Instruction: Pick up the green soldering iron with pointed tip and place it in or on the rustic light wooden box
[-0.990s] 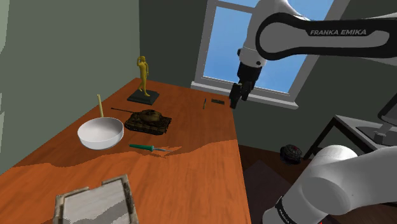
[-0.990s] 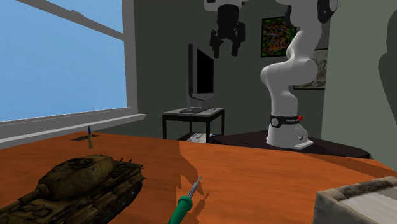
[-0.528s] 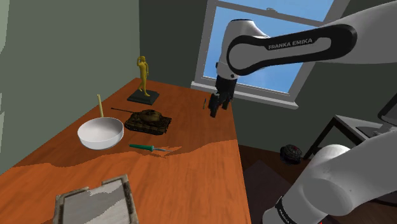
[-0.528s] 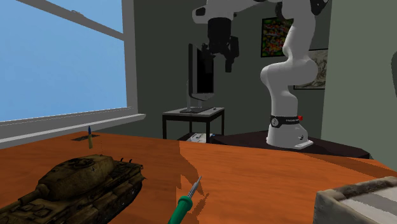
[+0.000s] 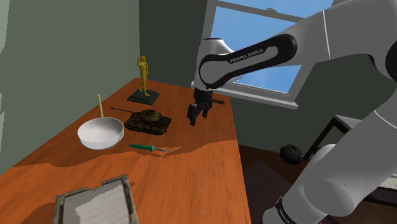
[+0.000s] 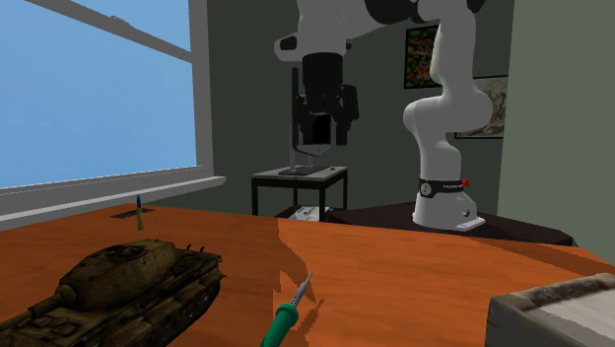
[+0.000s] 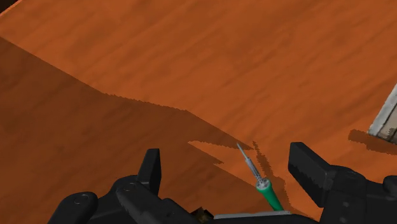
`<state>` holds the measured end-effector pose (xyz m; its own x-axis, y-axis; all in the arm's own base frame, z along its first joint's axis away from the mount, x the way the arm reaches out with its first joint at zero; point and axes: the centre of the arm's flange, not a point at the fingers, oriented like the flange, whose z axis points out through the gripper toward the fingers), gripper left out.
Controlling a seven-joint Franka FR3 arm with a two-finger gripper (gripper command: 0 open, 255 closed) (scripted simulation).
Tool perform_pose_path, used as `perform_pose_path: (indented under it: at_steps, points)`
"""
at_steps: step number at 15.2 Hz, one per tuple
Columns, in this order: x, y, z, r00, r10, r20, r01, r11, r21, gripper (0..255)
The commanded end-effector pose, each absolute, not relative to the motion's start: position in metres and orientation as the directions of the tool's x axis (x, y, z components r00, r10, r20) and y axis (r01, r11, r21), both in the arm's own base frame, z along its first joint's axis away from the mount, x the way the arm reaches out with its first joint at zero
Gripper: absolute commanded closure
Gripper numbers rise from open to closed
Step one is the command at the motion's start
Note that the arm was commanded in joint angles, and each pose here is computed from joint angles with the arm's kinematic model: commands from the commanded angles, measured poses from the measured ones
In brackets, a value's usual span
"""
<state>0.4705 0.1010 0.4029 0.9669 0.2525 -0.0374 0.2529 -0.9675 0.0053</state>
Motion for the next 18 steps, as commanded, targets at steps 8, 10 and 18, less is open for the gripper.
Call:
perform_pose_path:
  at_steps: [8, 10, 18]
  points:
    - [0.543, 0.159, 0.320, 0.953, 0.295, -0.063, 0.293, -0.955, -0.041, 0]
    - [0.557, 0.172, 0.302, 0.950, 0.304, -0.069, 0.301, -0.952, -0.052, 0]
    - [0.613, 0.227, 0.230, 0.935, 0.342, -0.090, 0.334, -0.938, -0.094, 0]
